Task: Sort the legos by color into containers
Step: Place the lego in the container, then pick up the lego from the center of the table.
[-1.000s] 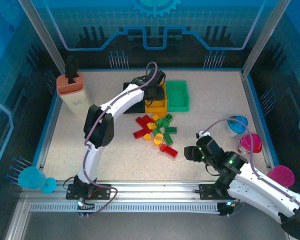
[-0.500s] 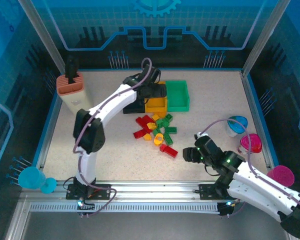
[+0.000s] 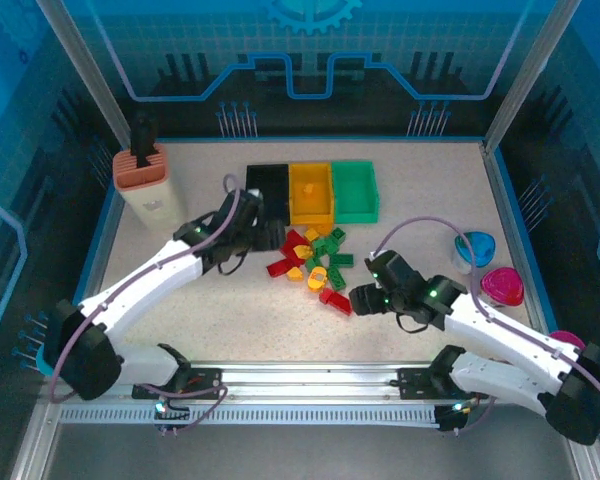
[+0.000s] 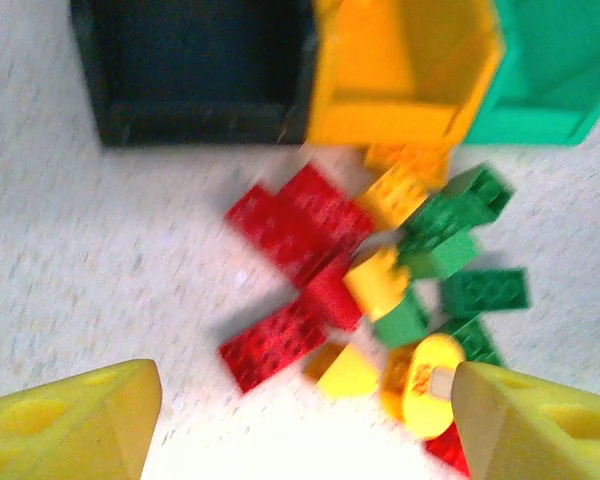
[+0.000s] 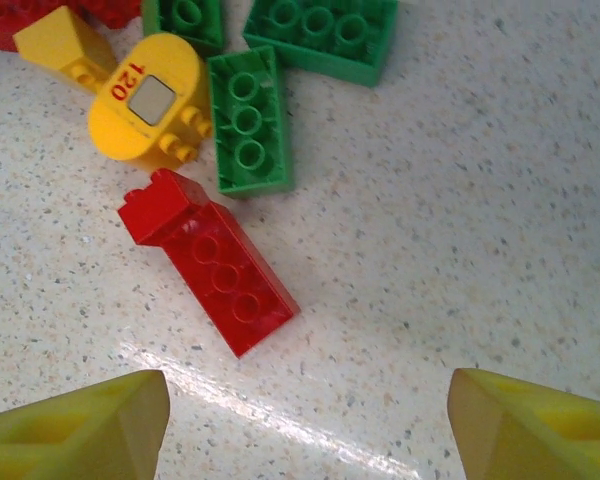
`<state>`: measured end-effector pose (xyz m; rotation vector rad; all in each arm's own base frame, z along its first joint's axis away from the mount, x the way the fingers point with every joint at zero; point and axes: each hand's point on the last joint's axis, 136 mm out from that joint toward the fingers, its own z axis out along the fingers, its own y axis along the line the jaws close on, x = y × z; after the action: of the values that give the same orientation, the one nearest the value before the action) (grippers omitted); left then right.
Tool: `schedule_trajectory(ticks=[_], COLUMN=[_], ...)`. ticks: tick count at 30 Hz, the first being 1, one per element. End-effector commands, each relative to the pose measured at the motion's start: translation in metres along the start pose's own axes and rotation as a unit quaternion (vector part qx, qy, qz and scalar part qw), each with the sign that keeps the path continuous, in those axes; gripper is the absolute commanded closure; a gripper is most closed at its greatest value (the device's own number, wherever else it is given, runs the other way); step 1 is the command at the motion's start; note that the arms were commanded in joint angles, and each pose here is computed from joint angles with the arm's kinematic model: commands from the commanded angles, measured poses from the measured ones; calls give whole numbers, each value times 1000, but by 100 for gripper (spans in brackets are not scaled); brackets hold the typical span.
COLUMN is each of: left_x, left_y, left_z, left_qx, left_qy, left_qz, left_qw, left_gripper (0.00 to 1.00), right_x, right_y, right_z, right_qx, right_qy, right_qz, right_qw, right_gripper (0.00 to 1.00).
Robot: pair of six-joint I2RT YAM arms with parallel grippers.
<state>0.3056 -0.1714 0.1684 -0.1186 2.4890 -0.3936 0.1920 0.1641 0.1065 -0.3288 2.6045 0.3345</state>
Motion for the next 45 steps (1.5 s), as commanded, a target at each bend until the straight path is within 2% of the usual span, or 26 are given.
schedule_trajectory(ticks=[1, 9, 14, 21, 27, 38, 45], left_x=[28, 89, 109, 130, 138, 139, 140], left_y=[22, 63, 73, 85, 88, 97, 99], left_z=[-6, -10, -15, -21, -22, -27, -29], left_qx=[-15, -31, -35, -35, -26, -49, -49], left_qy=[7, 31, 39, 40, 39, 33, 30], left_qz=[-29, -72, -84, -98, -109, -97, -96], left_qw=[999, 996, 995, 994, 993, 994, 994], left_gripper=[23, 24, 25, 25, 26, 26, 26], right_x=[-17, -48, -53, -56, -50, -42, -39], right_y=[21, 56, 63, 71, 77, 86, 81], right_z=[-3, 19, 44, 71, 91, 116, 128], right_qx=[-22, -26, 12, 48, 59, 64, 85], right_qy=[-1, 25, 70, 96, 117, 137, 140], right_qz=[-34, -59, -36, -13, -3, 4, 11], right_qw=[999, 998, 997, 994, 991, 989, 986], right_gripper=[27, 30, 35, 38, 38, 37, 38])
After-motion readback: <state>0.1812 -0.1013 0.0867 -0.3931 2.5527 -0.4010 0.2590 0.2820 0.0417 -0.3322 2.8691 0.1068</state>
